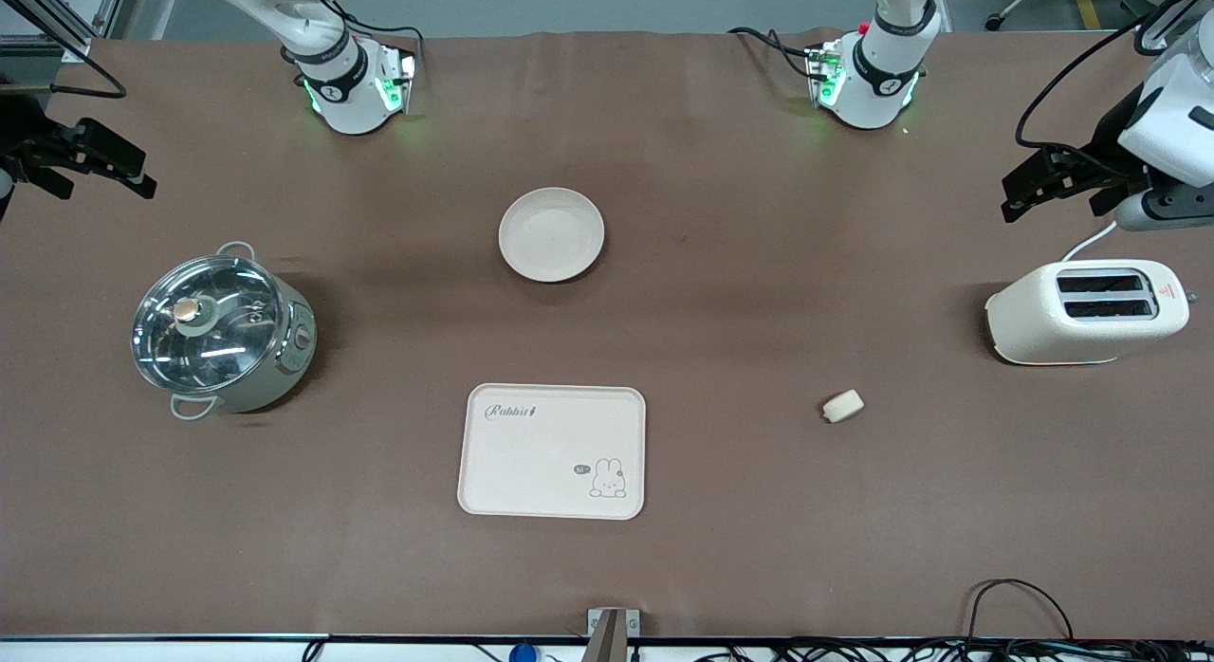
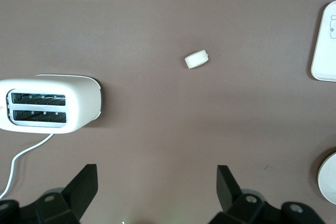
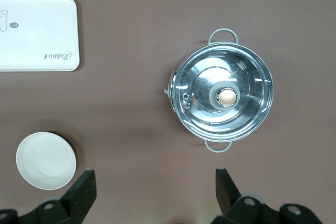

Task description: Place bun in plate and plate on tray

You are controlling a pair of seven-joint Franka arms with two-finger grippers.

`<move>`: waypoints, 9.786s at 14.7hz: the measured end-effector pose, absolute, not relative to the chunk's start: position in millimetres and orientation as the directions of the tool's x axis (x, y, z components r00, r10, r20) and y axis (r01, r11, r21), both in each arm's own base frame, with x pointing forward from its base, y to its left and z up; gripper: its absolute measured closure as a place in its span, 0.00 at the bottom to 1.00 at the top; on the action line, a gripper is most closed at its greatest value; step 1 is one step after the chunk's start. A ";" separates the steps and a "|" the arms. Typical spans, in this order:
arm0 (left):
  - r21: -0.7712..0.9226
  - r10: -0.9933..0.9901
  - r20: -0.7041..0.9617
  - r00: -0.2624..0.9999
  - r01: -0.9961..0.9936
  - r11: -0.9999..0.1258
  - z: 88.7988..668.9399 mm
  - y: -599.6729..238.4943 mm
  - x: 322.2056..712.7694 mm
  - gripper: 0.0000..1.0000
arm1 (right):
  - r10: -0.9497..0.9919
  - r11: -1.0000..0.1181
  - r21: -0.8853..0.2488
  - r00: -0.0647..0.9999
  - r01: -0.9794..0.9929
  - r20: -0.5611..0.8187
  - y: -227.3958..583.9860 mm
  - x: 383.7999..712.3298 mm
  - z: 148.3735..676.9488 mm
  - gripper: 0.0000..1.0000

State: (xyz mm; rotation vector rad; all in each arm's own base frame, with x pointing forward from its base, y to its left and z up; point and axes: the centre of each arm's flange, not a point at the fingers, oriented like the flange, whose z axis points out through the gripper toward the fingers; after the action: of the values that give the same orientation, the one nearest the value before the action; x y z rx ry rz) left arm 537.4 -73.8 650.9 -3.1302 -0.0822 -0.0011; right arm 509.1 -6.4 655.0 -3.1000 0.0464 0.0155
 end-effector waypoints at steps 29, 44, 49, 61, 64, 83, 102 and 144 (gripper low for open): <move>-0.004 0.096 -0.080 0.992 0.096 -0.995 597.1 -48.1 576.9 0.00 | 0.014 -0.992 -0.127 0.999 0.009 -0.040 141.8 575.7 504.3 0.00; 0.000 0.092 -0.106 0.990 0.092 -0.996 572.9 -49.6 590.9 0.00 | -0.200 -0.973 -0.117 0.980 -0.198 0.011 9.2 544.4 617.0 0.00; 0.000 0.091 -0.104 0.990 0.092 -0.996 573.4 -49.8 591.0 0.00 | -0.144 -0.988 -0.058 0.989 -0.141 0.045 -11.8 532.1 652.0 0.00; 0.016 0.179 -0.169 0.969 0.184 -0.983 418.6 -54.8 649.0 0.00 | -0.124 -0.991 -0.053 0.992 -0.122 0.028 -9.6 534.8 645.5 0.00; 0.027 0.317 -0.187 0.930 0.327 -0.944 353.5 -72.9 665.5 0.00 | -0.123 -0.991 -0.052 0.992 -0.122 0.018 -9.4 534.9 643.3 0.00; 0.021 0.497 -0.221 0.839 0.514 -0.858 199.8 -121.8 676.0 0.91 | -0.117 -0.992 -0.050 0.993 -0.117 -0.003 -6.5 534.4 639.5 0.00; -0.027 0.583 -0.264 0.768 0.599 -0.801 268.5 -577.5 402.6 0.93 | -0.040 -0.975 -0.210 0.988 -0.072 -0.152 78.8 528.3 500.3 0.00; -0.058 0.103 0.088 0.991 0.108 -0.992 656.6 -55.4 566.9 0.00 | -0.078 -0.950 -0.302 0.996 -0.086 -0.037 312.6 348.2 205.7 0.93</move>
State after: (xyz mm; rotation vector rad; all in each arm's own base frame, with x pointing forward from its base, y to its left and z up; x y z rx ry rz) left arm 566.9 -55.4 656.6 -3.0722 -0.1625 -0.1301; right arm 348.2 312.6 205.7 -2.8310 0.1187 0.0357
